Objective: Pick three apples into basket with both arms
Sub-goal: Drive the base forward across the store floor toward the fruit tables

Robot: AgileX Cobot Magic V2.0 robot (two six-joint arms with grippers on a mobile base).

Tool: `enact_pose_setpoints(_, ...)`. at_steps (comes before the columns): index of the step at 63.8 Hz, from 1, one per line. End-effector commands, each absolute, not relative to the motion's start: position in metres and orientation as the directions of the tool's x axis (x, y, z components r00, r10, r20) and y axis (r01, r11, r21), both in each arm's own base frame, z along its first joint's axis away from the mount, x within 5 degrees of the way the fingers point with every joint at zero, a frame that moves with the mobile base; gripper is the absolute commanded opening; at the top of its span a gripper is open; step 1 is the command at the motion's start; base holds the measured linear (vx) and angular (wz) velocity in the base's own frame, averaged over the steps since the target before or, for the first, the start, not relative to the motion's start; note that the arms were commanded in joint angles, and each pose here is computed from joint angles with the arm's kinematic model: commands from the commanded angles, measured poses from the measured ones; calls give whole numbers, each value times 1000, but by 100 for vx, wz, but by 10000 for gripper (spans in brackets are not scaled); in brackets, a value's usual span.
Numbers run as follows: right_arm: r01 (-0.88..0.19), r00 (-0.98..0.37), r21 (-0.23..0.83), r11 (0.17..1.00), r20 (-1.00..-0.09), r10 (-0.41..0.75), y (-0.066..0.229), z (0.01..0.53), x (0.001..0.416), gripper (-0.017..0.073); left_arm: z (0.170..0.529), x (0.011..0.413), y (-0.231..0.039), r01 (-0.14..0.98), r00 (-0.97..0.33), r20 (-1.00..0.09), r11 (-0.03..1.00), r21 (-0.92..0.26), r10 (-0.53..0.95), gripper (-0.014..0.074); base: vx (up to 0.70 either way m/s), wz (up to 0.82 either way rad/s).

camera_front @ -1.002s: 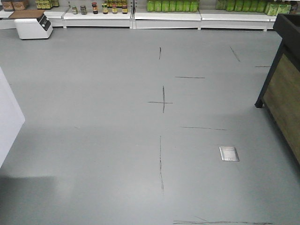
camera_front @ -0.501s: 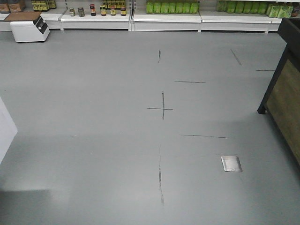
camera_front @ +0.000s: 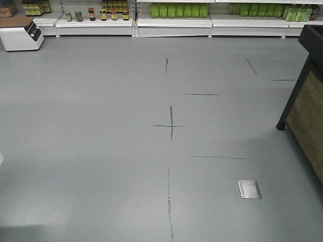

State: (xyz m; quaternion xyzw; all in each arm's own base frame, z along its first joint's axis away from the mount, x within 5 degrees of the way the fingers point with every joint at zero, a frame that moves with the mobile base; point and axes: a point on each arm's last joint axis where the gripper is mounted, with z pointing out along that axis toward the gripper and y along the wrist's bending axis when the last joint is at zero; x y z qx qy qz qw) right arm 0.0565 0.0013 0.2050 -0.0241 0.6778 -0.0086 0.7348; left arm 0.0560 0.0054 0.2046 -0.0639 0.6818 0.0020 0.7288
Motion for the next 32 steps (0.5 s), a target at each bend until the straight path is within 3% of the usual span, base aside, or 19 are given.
enact_pose_setpoints(1,-10,152,-57,998,-987,-54,1,208,56,-4,204,55,6,-87,138,-987,991,-98,-86,-6,20,-5)
enact_pose_setpoints(32,-10,152,-57,998,-987,-54,1,208,56,-4,204,55,6,-87,138,-987,991,-98,-86,-6,20,-10)
